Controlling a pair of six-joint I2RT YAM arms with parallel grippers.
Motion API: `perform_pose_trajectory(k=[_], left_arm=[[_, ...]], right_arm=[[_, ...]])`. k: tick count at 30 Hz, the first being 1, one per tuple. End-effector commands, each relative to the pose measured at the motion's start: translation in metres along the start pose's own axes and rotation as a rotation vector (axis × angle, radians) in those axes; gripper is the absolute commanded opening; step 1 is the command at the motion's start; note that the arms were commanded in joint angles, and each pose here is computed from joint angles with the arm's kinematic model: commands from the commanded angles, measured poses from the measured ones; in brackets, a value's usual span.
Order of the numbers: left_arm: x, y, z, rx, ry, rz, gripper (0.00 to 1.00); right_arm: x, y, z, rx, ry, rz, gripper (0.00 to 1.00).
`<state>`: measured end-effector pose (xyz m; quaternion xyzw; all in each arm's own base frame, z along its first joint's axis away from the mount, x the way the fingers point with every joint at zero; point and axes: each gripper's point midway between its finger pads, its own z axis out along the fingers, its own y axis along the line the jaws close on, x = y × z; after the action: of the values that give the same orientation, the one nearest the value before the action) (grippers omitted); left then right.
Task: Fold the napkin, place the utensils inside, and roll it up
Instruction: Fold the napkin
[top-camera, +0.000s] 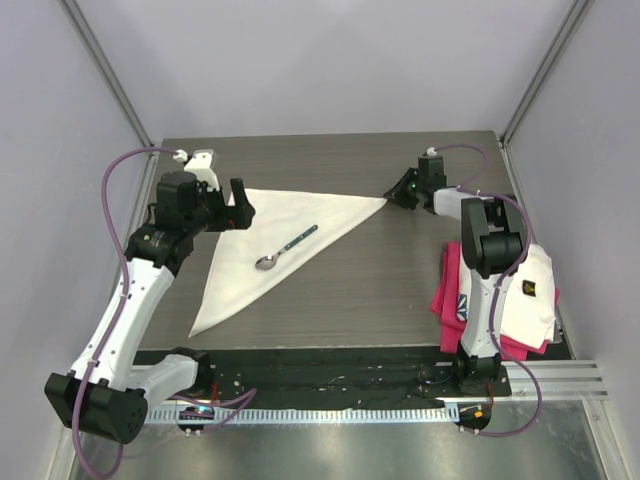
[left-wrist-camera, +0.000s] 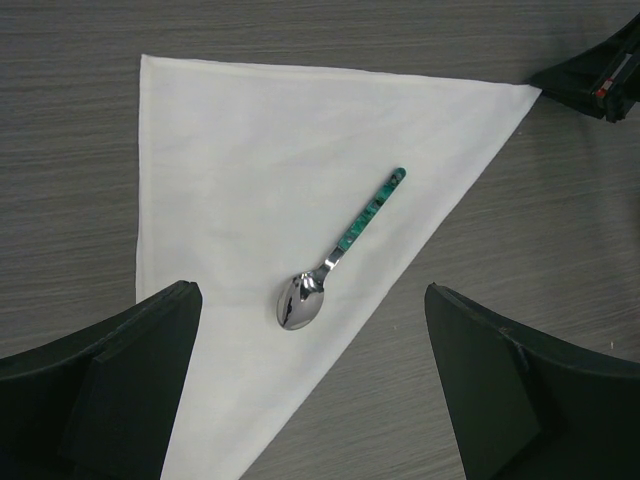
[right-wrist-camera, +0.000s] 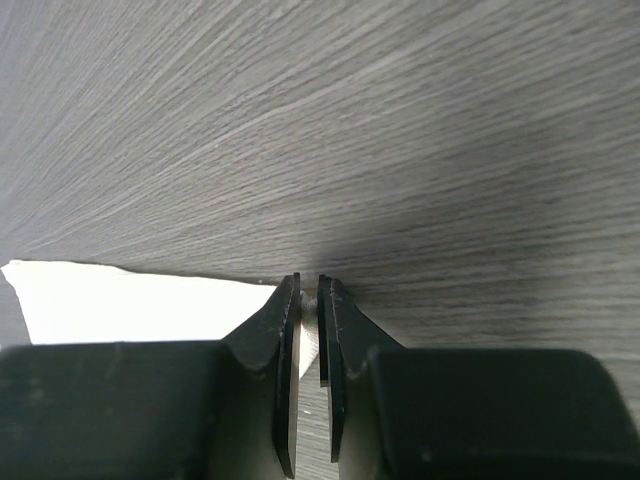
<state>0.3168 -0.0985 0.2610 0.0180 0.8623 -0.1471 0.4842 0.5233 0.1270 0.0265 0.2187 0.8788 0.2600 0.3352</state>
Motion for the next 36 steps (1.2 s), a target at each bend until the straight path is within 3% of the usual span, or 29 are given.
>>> perform_pose_trajectory(k=[1,19,28,36], left_arm=[[-0.016,-0.002,-0.005,0.004,-0.073,0.018,1.00],[-0.020,-0.003,-0.008,0.007,-0.089,0.021,1.00],[-0.020,-0.004,-0.011,0.015,-0.094,0.020,1.00],[-0.022,-0.007,-0.012,0.025,-0.100,0.012,1.00]], right_arm=[[0.020,-0.020,0.012,0.029,0.055,0.038,0.01],[-0.082,-0.090,-0.043,0.069,-0.181,0.149,0.01],[-0.110,-0.029,-0.073,-0.139,-0.271,0.078,0.01],[-0.081,0.024,-0.086,-0.217,-0.238,-0.042,0.01]])
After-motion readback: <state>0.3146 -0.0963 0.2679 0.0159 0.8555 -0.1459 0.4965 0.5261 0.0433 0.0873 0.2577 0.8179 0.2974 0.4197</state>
